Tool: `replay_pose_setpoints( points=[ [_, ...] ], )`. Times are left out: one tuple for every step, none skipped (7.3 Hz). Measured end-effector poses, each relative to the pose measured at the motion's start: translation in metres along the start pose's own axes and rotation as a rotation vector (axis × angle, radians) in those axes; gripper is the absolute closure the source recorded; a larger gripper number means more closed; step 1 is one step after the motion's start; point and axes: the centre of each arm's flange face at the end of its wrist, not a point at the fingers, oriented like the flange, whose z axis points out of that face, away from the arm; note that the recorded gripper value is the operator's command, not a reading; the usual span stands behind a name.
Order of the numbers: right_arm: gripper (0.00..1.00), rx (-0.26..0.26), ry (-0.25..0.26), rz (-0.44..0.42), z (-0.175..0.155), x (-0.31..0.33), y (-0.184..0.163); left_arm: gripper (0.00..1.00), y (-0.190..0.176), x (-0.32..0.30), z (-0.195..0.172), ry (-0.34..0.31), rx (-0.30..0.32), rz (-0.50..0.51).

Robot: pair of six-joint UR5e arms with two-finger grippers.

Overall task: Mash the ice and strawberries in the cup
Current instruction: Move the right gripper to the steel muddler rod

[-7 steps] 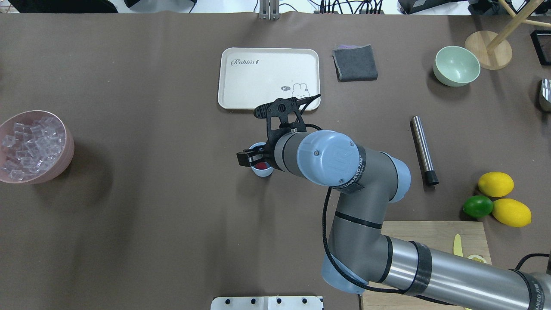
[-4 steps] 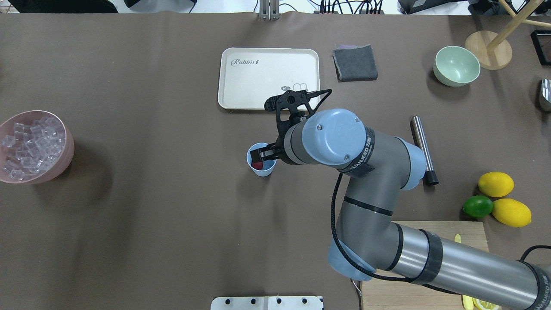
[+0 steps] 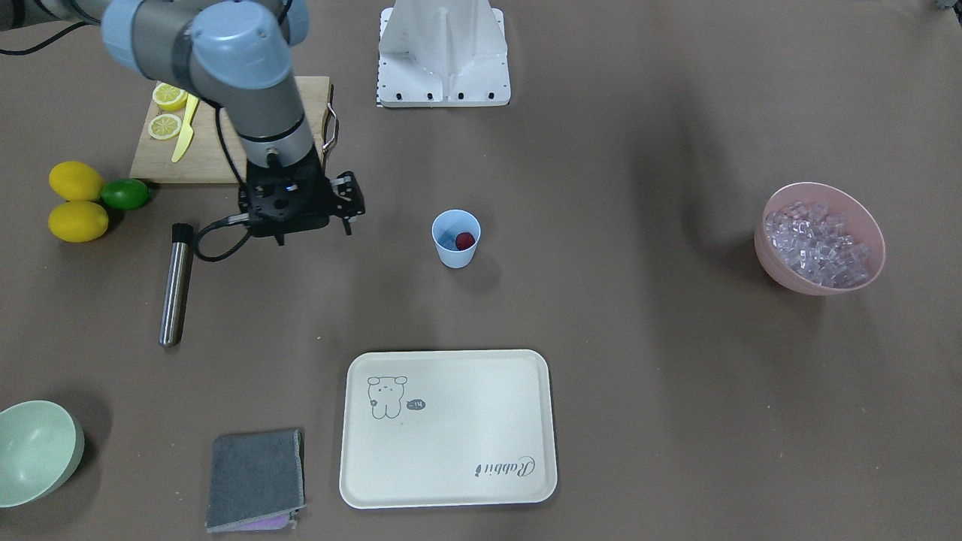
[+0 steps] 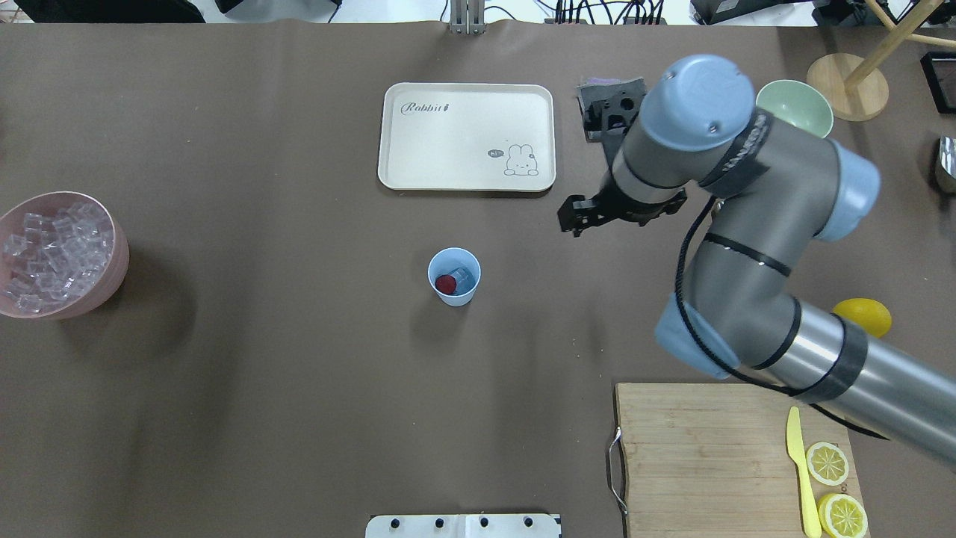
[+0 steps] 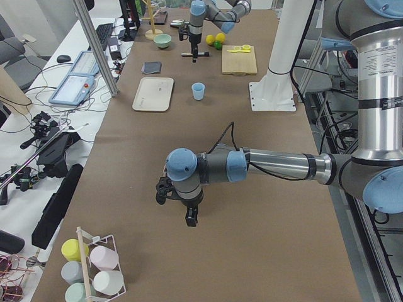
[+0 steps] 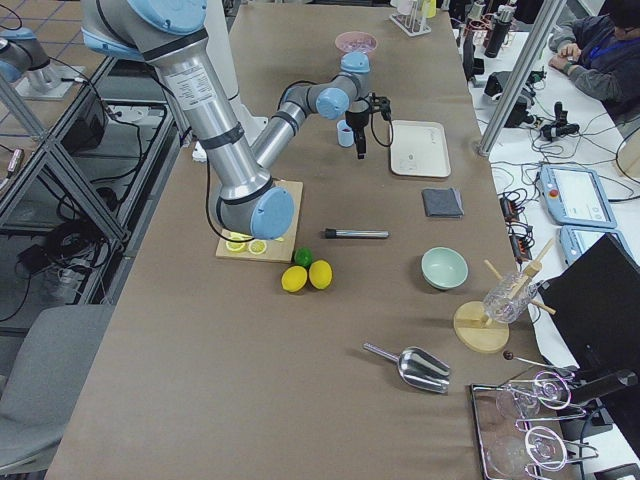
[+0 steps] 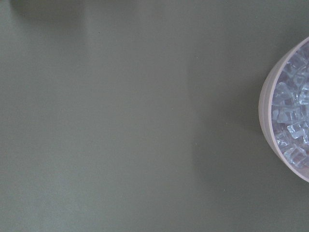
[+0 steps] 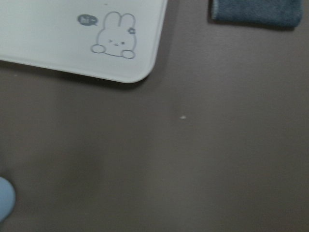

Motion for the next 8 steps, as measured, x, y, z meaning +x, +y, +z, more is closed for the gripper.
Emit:
replay_pose_setpoints(
  points=[
    [0.0, -0.03, 0.021, -0.01, 0.005, 0.053, -0.002, 0.02, -0.001, 0.001, -0.001, -0.002, 0.007, 0.008],
    [0.0, -0.051, 0.045, -0.008, 0.012, 0.095, 0.001, 0.02, -0.001, 0.001, -0.001, -0.004, 0.017, 0.018],
    [0.0, -0.07, 0.07, 0.01, 0.021, 0.128, 0.007, 0.02, -0.001, 0.001, -0.001, -0.005, 0.024, 0.025],
    [0.0, -0.087, 0.091, 0.028, 0.029, 0.15, 0.013, 0.02, -0.001, 0.0, -0.001, -0.006, 0.029, 0.03],
    [0.0, -0.101, 0.105, 0.044, 0.036, 0.162, 0.015, 0.02, -0.001, 0.0, -0.001, -0.009, 0.033, 0.035],
    [0.0, -0.114, 0.108, 0.063, 0.041, 0.17, 0.009, 0.02, 0.0, -0.001, 0.0, -0.013, 0.041, 0.043],
    [0.0, -0.134, 0.103, 0.088, 0.048, 0.177, -0.004, 0.02, 0.004, -0.004, 0.003, -0.017, 0.053, 0.055],
    [0.0, -0.159, 0.106, 0.104, 0.06, 0.186, -0.018, 0.02, 0.01, -0.006, 0.006, -0.021, 0.069, 0.071]
  ],
)
